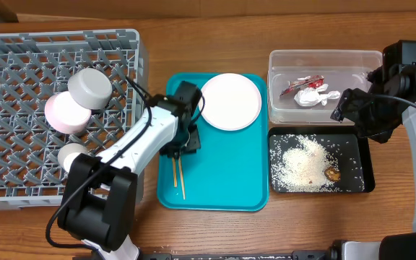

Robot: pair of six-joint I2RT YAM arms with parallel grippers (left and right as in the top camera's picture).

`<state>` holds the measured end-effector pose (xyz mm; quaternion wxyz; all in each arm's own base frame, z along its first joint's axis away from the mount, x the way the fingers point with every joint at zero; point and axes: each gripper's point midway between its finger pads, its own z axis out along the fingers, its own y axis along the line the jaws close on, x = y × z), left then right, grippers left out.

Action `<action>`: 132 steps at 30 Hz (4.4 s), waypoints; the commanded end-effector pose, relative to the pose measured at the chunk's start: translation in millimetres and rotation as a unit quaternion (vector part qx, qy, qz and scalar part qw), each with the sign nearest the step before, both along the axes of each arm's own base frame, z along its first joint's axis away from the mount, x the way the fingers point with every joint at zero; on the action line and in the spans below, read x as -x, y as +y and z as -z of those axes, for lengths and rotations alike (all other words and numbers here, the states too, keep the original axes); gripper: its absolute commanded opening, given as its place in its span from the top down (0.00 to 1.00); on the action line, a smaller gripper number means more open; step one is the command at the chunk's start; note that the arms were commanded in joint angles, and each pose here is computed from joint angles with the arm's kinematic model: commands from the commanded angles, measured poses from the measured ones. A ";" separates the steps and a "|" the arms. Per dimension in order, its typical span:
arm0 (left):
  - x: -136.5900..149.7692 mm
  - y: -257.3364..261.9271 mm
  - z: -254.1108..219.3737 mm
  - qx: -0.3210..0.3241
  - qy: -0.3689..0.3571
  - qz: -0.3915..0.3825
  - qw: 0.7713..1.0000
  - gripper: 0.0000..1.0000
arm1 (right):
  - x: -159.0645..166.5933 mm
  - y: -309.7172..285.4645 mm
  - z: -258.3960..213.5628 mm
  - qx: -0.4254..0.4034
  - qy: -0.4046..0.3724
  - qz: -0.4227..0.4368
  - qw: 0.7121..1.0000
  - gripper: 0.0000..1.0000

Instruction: Sort waste into correct bins and load items into the dishwasher

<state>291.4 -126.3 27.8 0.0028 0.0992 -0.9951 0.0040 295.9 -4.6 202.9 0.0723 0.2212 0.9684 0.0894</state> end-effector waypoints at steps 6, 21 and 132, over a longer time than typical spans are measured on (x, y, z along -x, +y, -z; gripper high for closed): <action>15.4 5.7 20.3 -0.002 0.021 -0.006 1.000 0.66 | -0.2 -1.1 -5.3 0.006 -0.008 -0.002 1.000 0.26; 17.9 2.5 34.1 0.014 0.013 -0.005 1.000 0.96 | 0.6 -1.0 -5.1 0.006 -0.006 -0.002 1.000 0.26; -78.5 146.3 -118.1 -0.075 -0.127 -0.045 0.988 0.73 | 3.1 -0.8 -4.7 0.005 -0.001 -0.002 1.000 0.25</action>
